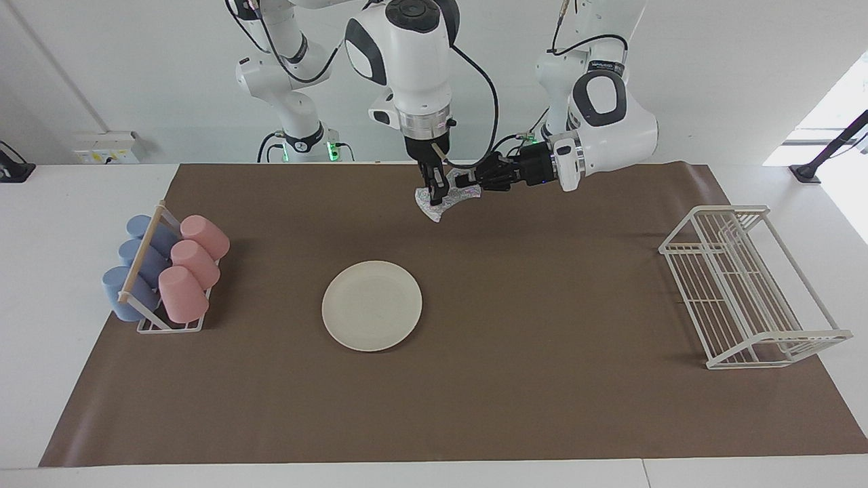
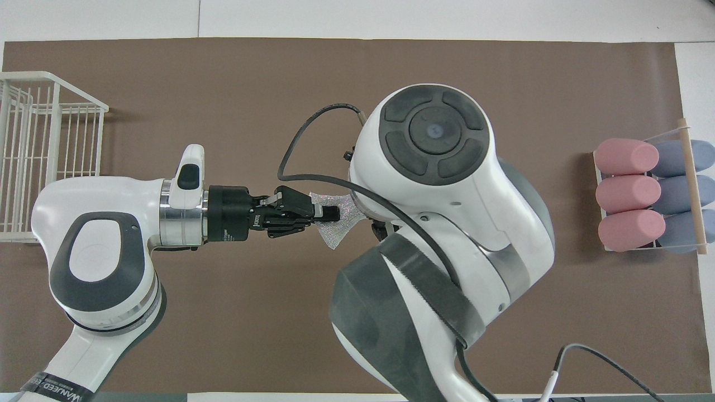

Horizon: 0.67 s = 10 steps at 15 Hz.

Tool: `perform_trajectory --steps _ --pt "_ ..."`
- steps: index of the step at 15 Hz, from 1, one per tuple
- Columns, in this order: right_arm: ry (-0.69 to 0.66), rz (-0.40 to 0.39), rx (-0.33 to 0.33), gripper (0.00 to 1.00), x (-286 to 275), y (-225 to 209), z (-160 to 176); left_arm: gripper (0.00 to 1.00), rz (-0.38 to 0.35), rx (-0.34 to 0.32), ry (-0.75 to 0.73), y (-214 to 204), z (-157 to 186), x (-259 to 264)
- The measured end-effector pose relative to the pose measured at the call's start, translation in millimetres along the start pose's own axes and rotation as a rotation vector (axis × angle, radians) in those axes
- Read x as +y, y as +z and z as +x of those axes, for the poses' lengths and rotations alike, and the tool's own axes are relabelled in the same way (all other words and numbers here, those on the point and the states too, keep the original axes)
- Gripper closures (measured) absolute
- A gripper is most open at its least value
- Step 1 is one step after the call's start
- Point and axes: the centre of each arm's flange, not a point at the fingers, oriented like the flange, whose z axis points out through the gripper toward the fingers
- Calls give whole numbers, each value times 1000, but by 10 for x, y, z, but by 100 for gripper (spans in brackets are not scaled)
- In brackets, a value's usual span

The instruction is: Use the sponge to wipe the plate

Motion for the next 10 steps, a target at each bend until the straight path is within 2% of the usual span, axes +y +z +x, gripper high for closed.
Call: perform_trajectory --steps 2,5,6,10 --pt "-94 -23 13 34 -30 -98 420 95 -3 6 -9 -37 20 -6" --pt "-315 -74 19 4 -41 -250 1343 95 11 23 -30 -133 71 -37" --pt "-396 -85 16 0 -29 -298 1675 95 43 32 -39 -199 102 -70" --pt "-735 -104 -5 0 107 -431 2853 95 177 89 -40 -569 259 -162"
